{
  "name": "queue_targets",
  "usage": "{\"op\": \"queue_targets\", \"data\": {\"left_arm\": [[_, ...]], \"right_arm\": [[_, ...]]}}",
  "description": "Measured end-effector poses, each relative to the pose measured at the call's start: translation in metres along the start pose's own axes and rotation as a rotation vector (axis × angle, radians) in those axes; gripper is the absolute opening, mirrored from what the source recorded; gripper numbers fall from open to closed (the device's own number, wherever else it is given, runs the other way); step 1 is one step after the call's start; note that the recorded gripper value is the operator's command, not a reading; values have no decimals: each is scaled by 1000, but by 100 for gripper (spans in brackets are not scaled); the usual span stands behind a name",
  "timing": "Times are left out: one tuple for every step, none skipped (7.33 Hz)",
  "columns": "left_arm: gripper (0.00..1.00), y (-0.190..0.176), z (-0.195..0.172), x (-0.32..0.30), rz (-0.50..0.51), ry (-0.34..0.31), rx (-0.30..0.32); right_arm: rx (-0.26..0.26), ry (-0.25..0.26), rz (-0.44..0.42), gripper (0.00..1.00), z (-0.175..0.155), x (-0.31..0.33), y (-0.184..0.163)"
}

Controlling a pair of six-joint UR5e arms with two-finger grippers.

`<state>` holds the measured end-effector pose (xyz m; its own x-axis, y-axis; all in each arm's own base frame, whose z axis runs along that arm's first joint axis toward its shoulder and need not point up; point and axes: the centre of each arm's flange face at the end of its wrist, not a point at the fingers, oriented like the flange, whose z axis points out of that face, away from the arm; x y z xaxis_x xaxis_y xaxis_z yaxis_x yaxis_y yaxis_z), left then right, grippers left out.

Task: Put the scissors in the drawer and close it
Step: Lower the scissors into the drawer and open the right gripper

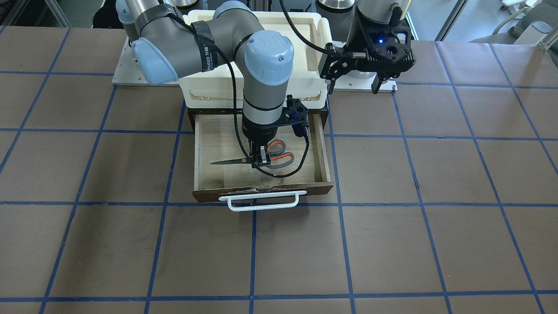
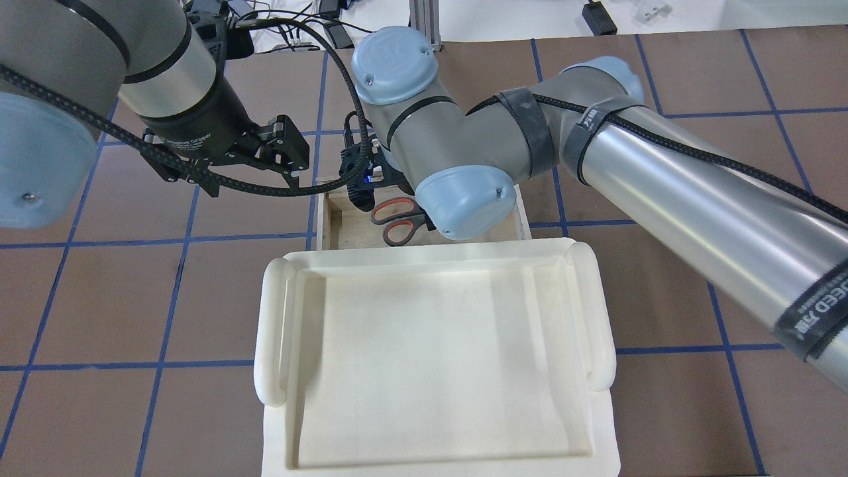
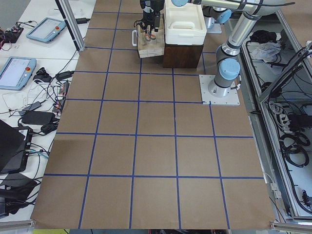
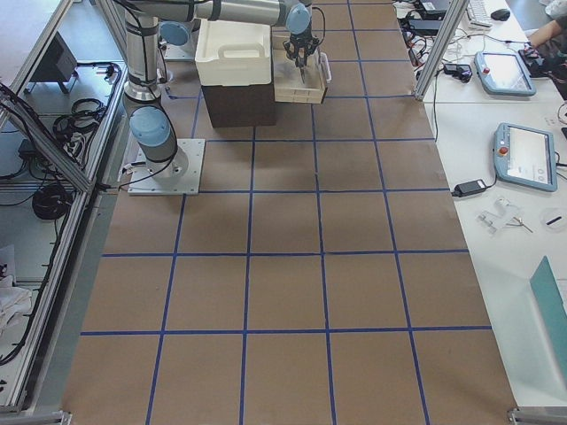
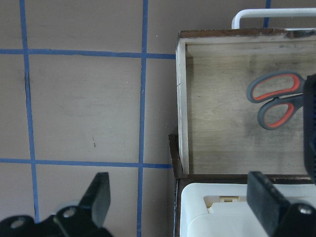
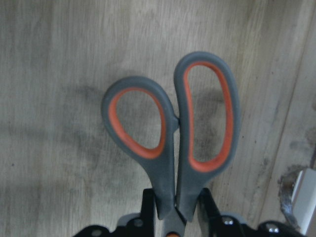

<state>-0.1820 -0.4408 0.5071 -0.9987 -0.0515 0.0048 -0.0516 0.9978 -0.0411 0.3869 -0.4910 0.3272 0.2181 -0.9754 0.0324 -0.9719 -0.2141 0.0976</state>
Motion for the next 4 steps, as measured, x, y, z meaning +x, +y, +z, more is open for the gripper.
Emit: {"op": "queue_targets", "data": {"left_arm": [[100,0,0,0,0,0,0],[100,0,0,0,0,0,1],[100,0,0,0,-1,0,1],[100,0,0,0,-1,0,1]], "right_arm": [[-1,-4,0,88,4,1,-1],[0,-4,1,100,5,2,-1],[4,5,11,100,3,2,-1],[8,26,26,100,-1,4,0]]}}
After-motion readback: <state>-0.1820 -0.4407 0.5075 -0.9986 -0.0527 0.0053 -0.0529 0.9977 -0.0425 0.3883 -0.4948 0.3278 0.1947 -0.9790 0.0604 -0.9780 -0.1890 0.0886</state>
